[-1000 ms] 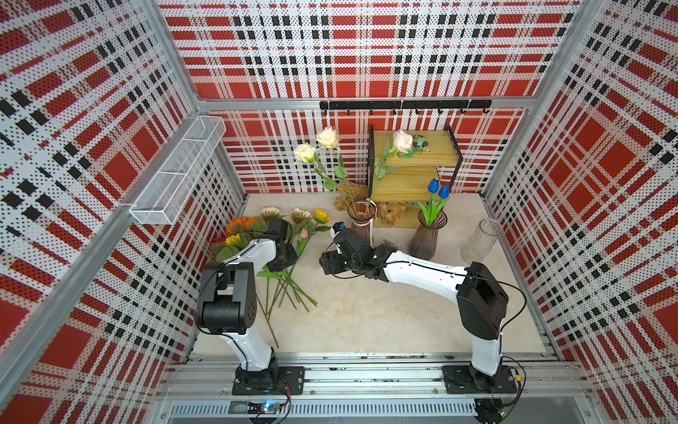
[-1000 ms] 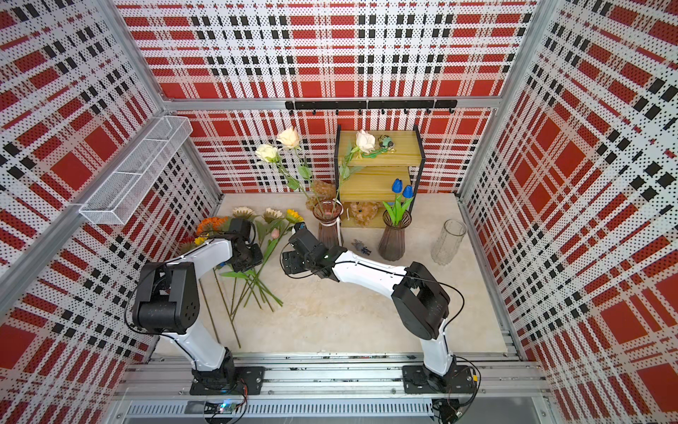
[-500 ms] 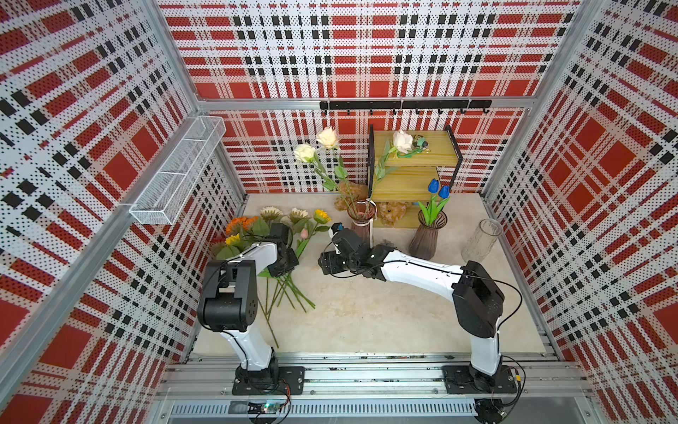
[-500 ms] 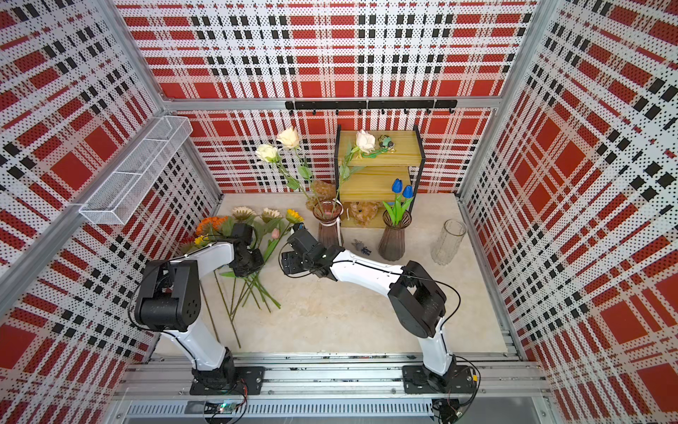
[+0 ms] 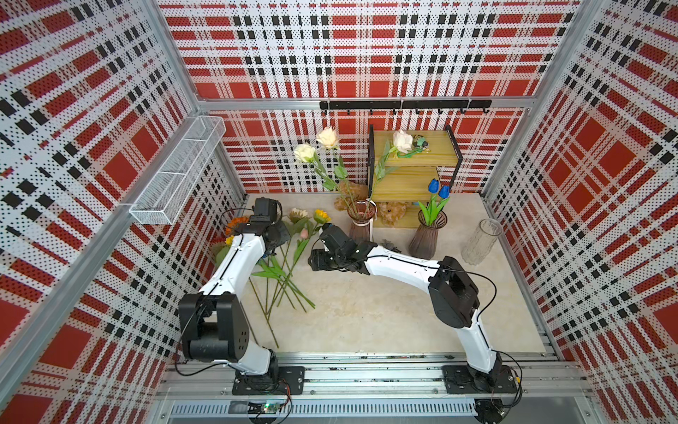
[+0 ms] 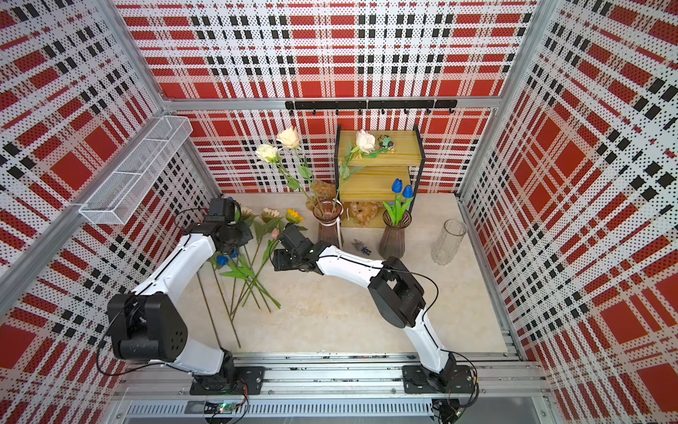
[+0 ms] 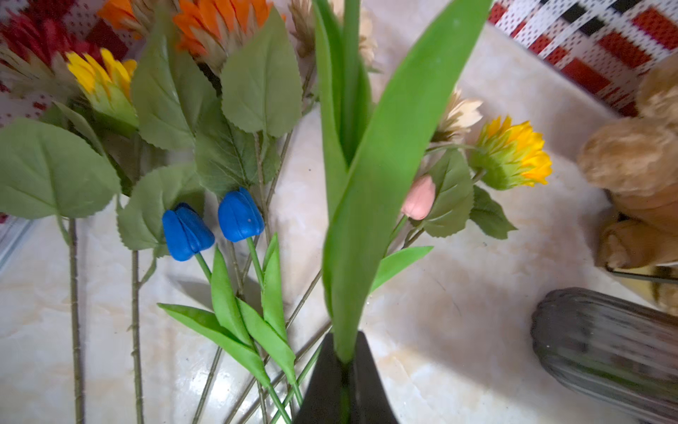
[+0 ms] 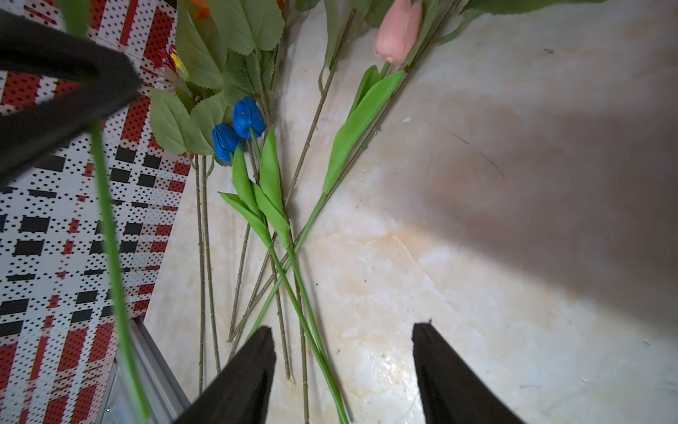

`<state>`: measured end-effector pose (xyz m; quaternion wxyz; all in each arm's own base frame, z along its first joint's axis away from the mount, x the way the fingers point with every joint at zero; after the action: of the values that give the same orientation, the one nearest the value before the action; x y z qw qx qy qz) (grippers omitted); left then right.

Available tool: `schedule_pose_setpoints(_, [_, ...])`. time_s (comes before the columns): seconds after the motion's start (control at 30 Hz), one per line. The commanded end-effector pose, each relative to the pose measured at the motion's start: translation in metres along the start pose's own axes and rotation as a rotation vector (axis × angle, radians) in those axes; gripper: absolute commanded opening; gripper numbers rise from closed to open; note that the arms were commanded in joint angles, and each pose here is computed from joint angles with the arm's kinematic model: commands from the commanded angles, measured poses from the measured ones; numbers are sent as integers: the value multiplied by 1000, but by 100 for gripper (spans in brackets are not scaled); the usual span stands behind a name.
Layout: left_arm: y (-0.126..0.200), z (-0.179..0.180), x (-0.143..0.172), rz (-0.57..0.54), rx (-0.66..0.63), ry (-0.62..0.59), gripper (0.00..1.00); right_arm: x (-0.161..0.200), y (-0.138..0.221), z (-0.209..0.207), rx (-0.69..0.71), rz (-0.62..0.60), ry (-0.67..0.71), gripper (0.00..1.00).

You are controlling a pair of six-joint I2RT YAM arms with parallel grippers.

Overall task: Arrange the flowers in different vases according to their variety
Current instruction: Pick up the flower at the center of the board.

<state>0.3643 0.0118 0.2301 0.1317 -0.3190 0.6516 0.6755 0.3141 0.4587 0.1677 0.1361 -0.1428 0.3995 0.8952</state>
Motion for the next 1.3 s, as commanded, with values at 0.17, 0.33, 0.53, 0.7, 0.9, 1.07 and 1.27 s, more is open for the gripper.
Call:
schedule_pose_setpoints(0.17, [38,20,-15,-82,-10,28,1,13,-49,7,-9,132,-161,57])
schedule_pose_setpoints(0.33, [42,31,-16,-111,30,60,1,24,-72,7,-45,198,-285,57])
schedule_pose_setpoints(0.53, [43,41,-13,-110,41,56,1,36,-91,2,-73,234,-369,55])
schedule_pose_setpoints(0.7, [47,46,-15,-121,46,62,1,44,-105,-1,-95,271,-421,54])
schedule_pose_setpoints(0.9, [47,46,-15,-125,58,64,1,46,-114,-1,-123,270,-464,52])
schedule_pose_setpoints(1.07, [49,46,-16,-131,61,63,1,45,-123,-2,-133,272,-501,50])
schedule_pose_setpoints(1.27, [48,44,-17,-129,71,65,0,46,-135,-8,-127,289,-553,48])
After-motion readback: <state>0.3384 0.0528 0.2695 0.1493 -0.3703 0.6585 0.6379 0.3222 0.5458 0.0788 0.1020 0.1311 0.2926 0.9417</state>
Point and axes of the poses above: each gripper's point midway between its finger pads, its own y axis back along the fingers, its own z axis along the line the jaws close on, x = y × z, the point moved 6 cm from there along y, back along the fingers, and after that the axes turned 14 degrees about -y, right-handed, at the moved point
